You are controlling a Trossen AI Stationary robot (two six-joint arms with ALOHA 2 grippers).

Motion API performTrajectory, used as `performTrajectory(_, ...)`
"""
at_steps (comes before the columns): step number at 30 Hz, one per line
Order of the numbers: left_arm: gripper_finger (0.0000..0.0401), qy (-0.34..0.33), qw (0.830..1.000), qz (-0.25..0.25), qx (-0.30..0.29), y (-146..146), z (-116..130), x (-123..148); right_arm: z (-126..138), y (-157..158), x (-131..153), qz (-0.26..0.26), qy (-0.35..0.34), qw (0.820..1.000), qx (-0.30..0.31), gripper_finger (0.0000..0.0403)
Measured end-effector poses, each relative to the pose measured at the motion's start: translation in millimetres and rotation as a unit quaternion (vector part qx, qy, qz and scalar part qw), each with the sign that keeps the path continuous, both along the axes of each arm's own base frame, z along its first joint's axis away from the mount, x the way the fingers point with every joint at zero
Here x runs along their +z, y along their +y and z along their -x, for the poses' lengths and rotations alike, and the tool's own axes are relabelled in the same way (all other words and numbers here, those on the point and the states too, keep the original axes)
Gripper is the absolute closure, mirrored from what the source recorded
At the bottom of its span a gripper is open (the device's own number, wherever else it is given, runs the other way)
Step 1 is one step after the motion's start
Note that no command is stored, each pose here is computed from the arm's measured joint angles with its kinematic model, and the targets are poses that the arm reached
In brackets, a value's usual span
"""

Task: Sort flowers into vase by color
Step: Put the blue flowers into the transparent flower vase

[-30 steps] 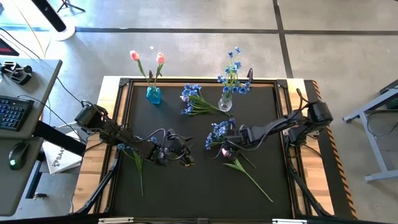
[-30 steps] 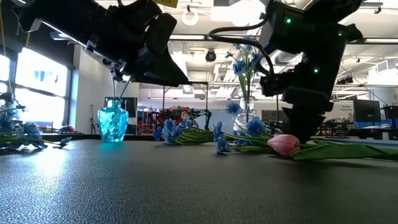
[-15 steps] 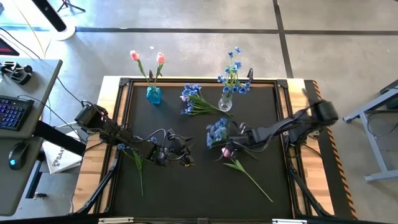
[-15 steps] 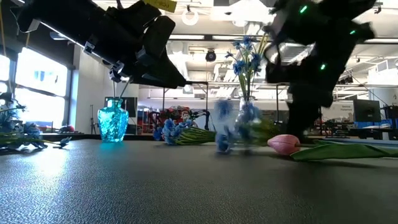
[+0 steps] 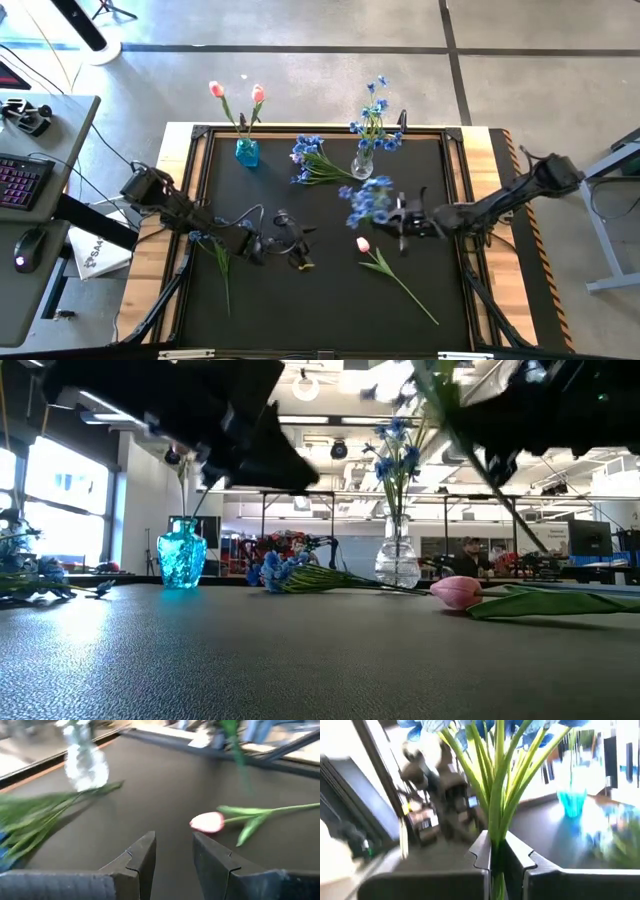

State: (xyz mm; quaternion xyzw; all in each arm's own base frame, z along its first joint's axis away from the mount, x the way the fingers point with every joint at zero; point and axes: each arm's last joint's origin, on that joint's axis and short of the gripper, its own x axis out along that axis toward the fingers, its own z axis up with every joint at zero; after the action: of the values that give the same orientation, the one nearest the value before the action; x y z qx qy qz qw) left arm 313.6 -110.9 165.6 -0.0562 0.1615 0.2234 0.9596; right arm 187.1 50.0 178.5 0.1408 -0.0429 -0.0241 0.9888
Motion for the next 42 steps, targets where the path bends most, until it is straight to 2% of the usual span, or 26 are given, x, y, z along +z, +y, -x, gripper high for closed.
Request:
performTrajectory(4,0.0288,-0.023,0.998,-0.038,-0.052,9,-11,10,4,-1,11,0.037,-0.078,0.996,0.0,0.0392)
performTrajectory(8,0.0288,-0.065,0.992,-0.084,-0.072,21,-23,15,-6,5,25,0.081,-0.103,0.991,0.029,0.0392)
performTrajectory(11,0.0288,-0.115,0.978,-0.101,-0.143,26,-34,10,-16,12,33,0.114,-0.115,0.985,0.061,0.0392)
performTrajectory(16,0.0279,-0.204,0.948,-0.113,-0.217,28,-51,2,-26,28,45,0.165,-0.143,0.971,0.099,0.0392)
performTrajectory(24,0.0233,-0.252,0.926,-0.081,-0.268,26,-85,0,-30,36,48,0.206,-0.138,0.966,0.069,0.0392)
performTrajectory(29,0.0219,-0.254,0.931,-0.082,-0.25,25,-99,1,-30,36,47,0.21,-0.134,0.967,0.059,0.0392)
performTrajectory(35,0.0221,-0.212,0.943,-0.082,-0.245,23,-112,5,-31,36,45,0.206,-0.12,0.969,0.063,0.0391)
performTrajectory(39,0.025,-0.186,0.947,-0.081,-0.248,21,-118,6,-31,36,43,0.206,-0.11,0.97,0.066,0.0391)
performTrajectory(42,0.0292,-0.162,0.953,-0.085,-0.241,21,-120,4,-32,36,42,0.198,-0.103,0.972,0.068,0.0391)
